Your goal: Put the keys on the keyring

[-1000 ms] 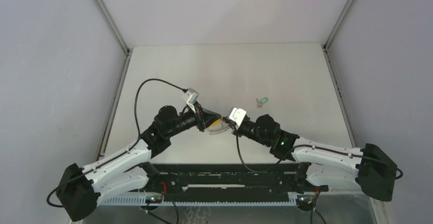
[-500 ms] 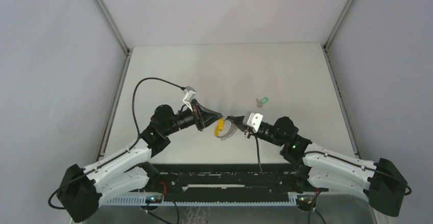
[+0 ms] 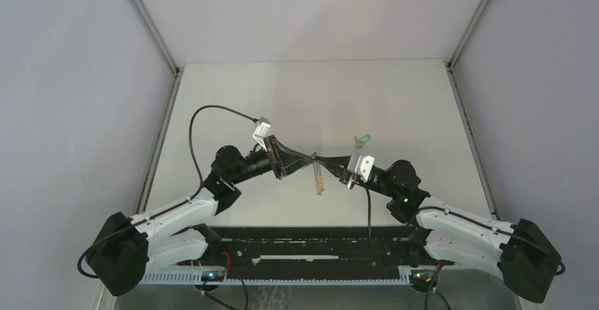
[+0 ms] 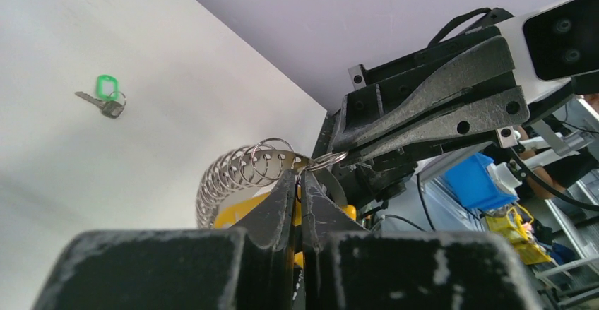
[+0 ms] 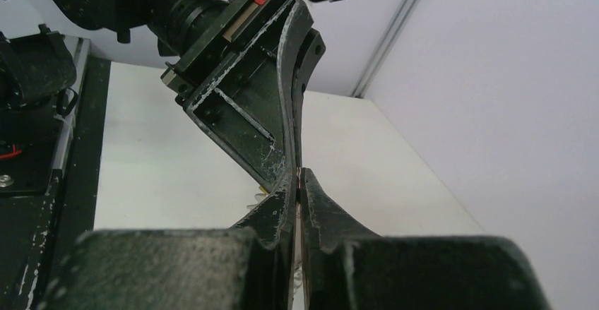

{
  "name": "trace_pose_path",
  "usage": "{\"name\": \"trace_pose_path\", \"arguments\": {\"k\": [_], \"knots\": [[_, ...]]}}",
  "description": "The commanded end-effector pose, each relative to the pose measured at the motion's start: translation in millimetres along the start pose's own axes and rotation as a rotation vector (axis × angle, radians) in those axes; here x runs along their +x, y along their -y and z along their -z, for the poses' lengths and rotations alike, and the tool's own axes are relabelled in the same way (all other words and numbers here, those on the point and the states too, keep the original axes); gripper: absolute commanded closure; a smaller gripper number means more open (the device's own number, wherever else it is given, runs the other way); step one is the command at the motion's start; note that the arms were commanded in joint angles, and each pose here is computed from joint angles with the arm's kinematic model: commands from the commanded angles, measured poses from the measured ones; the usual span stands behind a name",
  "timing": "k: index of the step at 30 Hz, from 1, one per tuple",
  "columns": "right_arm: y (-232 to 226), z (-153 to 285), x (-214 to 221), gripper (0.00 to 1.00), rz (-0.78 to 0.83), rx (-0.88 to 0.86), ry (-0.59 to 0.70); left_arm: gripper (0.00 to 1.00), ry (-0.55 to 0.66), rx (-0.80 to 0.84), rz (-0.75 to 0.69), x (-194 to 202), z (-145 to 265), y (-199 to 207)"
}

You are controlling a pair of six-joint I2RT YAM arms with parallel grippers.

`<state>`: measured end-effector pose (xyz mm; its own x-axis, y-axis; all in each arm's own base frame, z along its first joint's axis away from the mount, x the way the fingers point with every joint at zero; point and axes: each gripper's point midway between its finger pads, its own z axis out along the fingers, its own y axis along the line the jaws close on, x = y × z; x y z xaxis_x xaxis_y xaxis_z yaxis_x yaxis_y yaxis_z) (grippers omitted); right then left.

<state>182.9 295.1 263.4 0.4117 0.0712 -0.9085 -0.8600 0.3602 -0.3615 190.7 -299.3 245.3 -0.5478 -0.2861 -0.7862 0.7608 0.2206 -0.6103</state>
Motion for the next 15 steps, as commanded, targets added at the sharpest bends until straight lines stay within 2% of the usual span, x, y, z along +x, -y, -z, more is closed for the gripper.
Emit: {"name": "trace_pose_path", "arguments": {"k": [1, 7, 15], "knots": [[9.1, -4.4, -49.2, 1.0, 0.039, 0.0, 0.176, 0.91, 0.026, 0.053, 0.002, -3.3, 3.4, 9.3], [11.5, -2.8, -44.2, 1.0, 0.013, 0.001, 0.161, 0.75, 0.088, 0.02, -0.071, -13.1, 17.4, 7.9], [10.2, -5.9, -43.4, 1.0, 0.001, -0.013, 0.163, 0.62, 0.123, 0.013, -0.198, -17.9, 33.9, 13.8]]}}
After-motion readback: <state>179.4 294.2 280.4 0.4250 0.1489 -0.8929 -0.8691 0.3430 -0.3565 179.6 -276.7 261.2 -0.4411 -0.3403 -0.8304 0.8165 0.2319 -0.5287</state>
